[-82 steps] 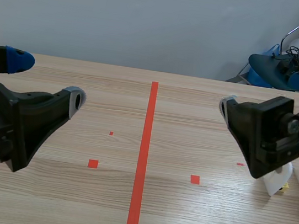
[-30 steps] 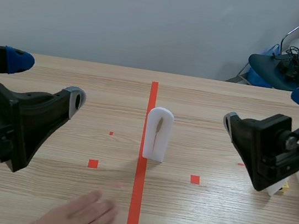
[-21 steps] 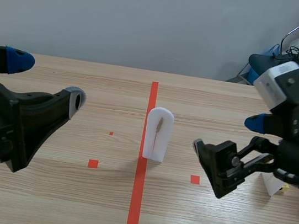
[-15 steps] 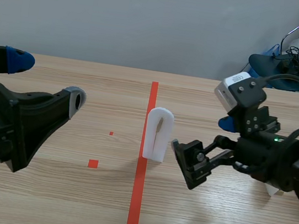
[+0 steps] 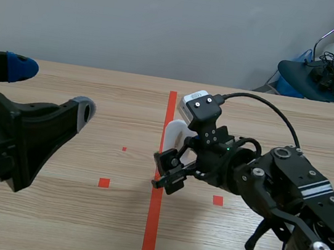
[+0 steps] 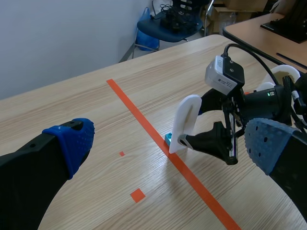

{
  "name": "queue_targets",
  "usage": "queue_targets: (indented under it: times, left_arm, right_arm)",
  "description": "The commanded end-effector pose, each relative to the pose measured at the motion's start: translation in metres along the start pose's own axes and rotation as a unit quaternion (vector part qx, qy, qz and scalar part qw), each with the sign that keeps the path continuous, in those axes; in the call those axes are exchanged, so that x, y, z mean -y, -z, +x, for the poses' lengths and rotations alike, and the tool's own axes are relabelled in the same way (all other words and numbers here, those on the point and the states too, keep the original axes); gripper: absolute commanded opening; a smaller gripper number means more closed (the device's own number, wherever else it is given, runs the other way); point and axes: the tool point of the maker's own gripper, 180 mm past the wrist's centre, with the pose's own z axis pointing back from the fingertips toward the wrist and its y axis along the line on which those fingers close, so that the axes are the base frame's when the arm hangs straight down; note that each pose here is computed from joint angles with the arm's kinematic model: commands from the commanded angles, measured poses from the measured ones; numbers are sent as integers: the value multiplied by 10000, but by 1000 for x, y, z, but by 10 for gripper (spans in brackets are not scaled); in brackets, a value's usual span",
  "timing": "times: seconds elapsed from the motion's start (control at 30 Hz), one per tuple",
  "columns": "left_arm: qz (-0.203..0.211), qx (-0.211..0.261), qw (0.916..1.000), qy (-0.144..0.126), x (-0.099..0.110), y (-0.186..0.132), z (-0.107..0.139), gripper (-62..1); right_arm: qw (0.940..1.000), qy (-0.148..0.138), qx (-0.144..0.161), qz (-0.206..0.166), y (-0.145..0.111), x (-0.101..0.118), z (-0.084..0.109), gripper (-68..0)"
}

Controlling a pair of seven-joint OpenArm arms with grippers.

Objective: Do the leaf sorting experiment

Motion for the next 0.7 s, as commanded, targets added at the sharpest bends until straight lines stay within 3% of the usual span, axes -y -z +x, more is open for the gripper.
queue_targets:
  times: [0.0, 0.2, 0.37, 0.53, 0.67]
  left_arm:
    - [-1, 93, 10000, -13, 0, 0, 4, 14]
    - [-1, 92, 10000, -11, 0, 0, 4, 14]
    - [-1, 95, 10000, -13, 0, 0, 4, 14]
    - [-1, 95, 10000, -13, 0, 0, 4, 14]
    - [-2, 94, 10000, -12, 0, 0, 4, 14]
  right_arm:
    - [9996, -87, 255, -70, -3, 7, 21, -380]
    - [9999, -116, 63, -100, -3, 10, 17, -566]
    - [9996, -234, 5, -162, -9, 12, 31, -578]
    - [9980, -274, 147, -557, -27, 30, 61, -601]
    - [9971, -136, 91, -739, -43, 39, 66, -645]
